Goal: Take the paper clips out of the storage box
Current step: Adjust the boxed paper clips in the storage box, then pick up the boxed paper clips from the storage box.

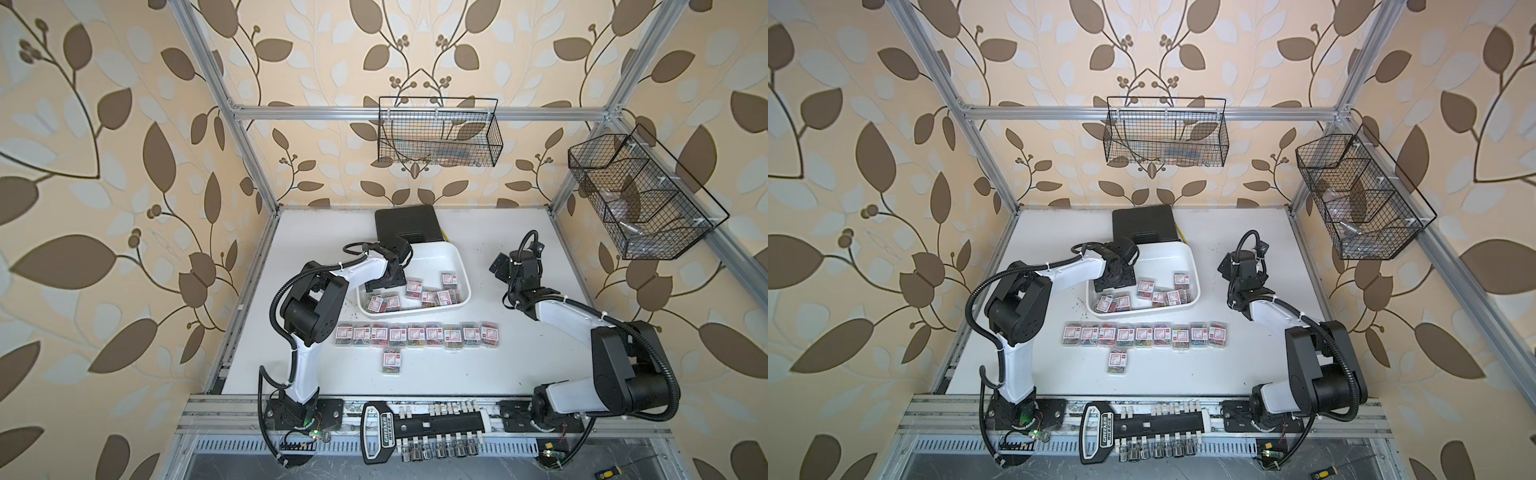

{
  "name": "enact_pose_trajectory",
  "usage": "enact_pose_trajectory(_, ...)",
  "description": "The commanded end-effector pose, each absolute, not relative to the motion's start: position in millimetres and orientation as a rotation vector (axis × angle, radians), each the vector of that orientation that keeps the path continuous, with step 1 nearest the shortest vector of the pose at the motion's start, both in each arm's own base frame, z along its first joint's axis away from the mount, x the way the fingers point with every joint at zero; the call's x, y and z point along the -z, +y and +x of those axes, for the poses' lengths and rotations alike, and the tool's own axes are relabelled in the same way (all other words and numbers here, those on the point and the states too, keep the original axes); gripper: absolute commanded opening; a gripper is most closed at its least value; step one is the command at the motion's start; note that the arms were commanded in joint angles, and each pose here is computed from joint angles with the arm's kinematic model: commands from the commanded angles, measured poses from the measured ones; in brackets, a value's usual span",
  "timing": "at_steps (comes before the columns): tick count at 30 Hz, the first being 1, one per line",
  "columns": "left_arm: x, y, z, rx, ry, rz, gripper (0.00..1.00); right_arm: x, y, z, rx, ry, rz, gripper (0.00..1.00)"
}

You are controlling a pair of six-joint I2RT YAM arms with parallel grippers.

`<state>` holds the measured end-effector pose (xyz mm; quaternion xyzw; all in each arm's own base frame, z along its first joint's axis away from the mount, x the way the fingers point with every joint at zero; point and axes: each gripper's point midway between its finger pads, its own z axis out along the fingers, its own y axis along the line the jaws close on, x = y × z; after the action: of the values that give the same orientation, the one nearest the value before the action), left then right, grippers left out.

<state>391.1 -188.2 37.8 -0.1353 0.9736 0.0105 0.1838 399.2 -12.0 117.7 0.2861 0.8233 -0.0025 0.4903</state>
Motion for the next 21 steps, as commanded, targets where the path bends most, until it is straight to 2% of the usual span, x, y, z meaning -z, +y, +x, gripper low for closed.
enact_pose_trajectory(1, -47.1, -163.9, 396.1, -0.148, 2.709, -0.468, 0.87, -121.6, -12.6, 396.8, -0.01, 1.986, 0.69, 0.95)
enact_pose_trajectory(13, -25.0, -157.4, 427.7, -0.192, 2.681, -0.568, 0.74, -121.3, -13.0, 397.2, -0.015, 1.986, 0.691, 0.95)
enact_pose_trajectory(21, -22.5, -160.4, 434.3, -0.197, 2.689, -0.549, 0.59, -121.5, -13.2, 397.5, -0.018, 1.985, 0.692, 0.95)
